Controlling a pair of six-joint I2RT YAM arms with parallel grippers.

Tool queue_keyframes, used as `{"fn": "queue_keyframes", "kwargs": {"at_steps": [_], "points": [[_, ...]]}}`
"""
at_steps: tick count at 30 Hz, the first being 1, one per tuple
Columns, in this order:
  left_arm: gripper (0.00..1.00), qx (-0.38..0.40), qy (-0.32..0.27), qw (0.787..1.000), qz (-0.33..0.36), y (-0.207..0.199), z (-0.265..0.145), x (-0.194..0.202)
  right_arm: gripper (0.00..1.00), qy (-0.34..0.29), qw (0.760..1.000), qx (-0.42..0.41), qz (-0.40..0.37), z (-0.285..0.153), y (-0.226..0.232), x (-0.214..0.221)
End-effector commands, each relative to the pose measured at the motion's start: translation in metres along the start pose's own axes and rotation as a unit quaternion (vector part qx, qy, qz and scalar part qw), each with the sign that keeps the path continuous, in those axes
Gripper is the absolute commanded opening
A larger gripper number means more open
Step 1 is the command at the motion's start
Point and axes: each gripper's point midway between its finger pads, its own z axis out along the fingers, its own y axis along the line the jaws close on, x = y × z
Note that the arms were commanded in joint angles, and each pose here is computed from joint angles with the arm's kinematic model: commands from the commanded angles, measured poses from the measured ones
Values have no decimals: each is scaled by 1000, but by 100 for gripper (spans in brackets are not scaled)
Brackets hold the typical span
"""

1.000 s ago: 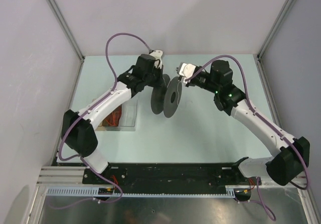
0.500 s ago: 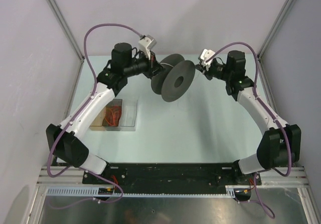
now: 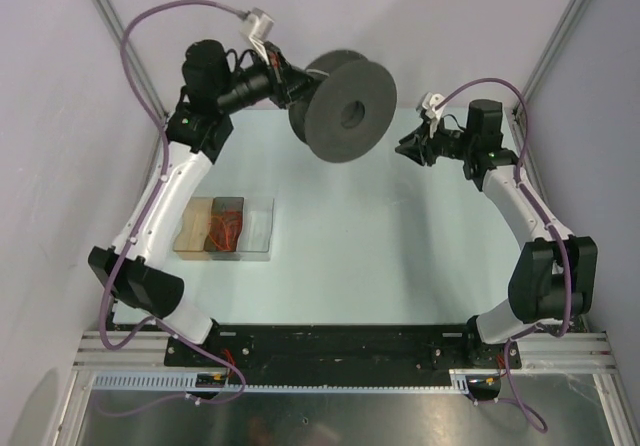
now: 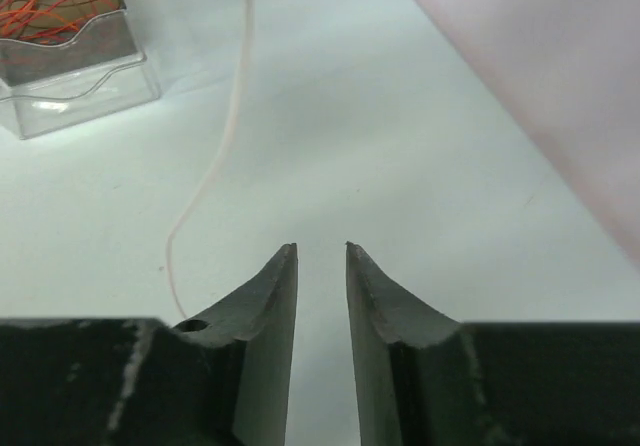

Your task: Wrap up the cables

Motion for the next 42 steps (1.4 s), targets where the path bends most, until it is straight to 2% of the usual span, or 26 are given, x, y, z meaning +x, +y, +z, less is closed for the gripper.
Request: {"fn": "queue_keyframes", "kwargs": {"at_steps": [1,7,11,15,16,25,34,38,42], "points": [[0,33,-113,993,23,-38,-23,-86,35,11,998,-20,59,-2,15,8],[0,9,-166,986,-28,-23,-29,-122,63,15,998,-6,68,-7,17,12],[0,8,-198,980,-29,-23,-35,-142,74,10,997,16,69,-7,11,10],[0,8,-212,977,-31,-23,-41,-150,94,12,996,45,73,-9,1,10],[0,8,-215,976,-31,-23,-42,-152,97,13,996,53,75,-9,-2,11],[0,22,-222,974,-31,-26,-46,-158,99,-12,996,39,77,-8,-14,15],[0,50,-215,974,-47,-29,-39,-157,99,-67,981,161,87,-4,-75,10],[0,55,-215,974,-51,-29,-38,-157,99,-95,980,145,100,10,-74,7],[0,53,-216,974,-45,-29,-39,-157,99,-90,988,93,85,28,-49,5]]}}
